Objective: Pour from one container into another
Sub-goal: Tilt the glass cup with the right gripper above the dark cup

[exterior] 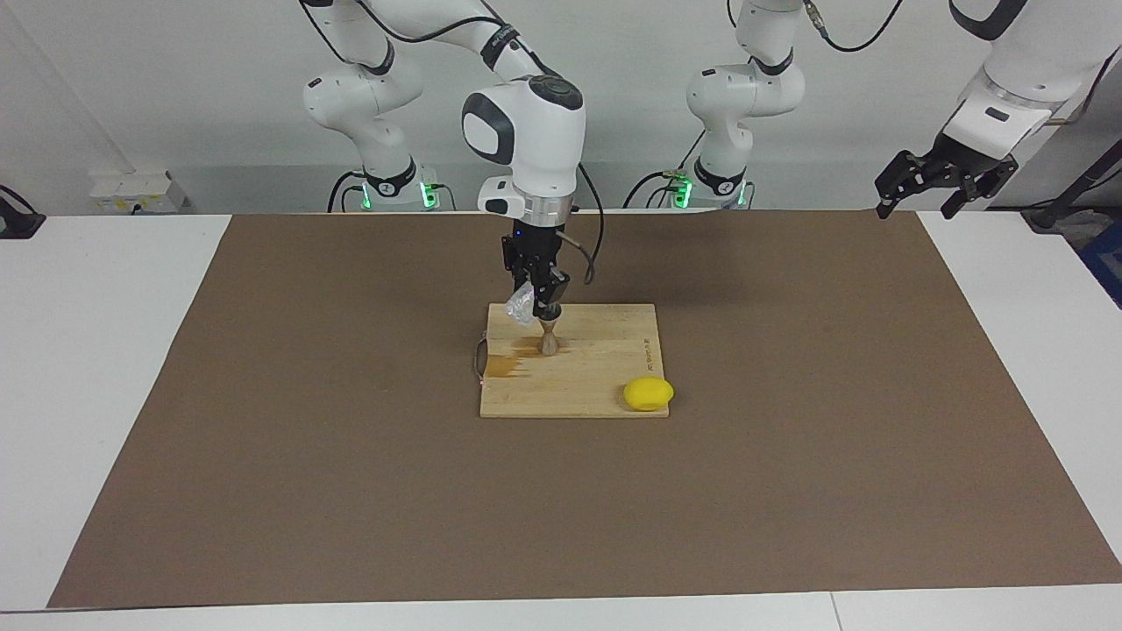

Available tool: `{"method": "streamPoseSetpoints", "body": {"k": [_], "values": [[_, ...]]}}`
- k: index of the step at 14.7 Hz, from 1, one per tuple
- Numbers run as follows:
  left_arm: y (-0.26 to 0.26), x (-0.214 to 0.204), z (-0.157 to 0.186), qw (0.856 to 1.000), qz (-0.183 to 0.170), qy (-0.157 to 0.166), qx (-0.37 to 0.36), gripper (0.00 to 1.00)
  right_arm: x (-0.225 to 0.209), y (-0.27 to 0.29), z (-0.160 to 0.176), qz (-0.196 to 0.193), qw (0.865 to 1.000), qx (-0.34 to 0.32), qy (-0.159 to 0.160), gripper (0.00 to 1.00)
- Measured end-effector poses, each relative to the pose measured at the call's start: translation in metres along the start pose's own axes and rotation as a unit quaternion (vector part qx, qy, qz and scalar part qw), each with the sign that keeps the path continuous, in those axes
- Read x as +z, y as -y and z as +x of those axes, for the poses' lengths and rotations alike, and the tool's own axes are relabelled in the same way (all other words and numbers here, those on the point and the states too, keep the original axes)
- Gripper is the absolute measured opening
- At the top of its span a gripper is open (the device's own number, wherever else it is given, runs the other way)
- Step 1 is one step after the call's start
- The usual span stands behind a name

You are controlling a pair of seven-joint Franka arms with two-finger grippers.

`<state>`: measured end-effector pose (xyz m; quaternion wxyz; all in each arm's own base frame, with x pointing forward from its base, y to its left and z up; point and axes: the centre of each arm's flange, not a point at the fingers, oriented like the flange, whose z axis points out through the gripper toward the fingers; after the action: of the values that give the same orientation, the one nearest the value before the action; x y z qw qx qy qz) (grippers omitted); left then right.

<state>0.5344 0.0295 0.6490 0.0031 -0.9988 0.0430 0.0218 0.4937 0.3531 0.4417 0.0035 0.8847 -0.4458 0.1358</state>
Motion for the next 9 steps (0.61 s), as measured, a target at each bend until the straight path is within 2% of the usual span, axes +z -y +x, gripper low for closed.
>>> {"method": "streamPoseSetpoints", "body": {"k": [3,9], "values": [[0.0,0.0,0.0,1.0,0.0,0.0,0.0,1.0,0.001,-0.003,-0.006,0.0,1.0,-0.016,-0.015,0.5],[-0.005,-0.001,0.001,1.0,0.0,-0.001,-0.003,1.0,0.0,-0.003,-0.012,0.003,0.999,-0.029,-0.024,0.5]]}}
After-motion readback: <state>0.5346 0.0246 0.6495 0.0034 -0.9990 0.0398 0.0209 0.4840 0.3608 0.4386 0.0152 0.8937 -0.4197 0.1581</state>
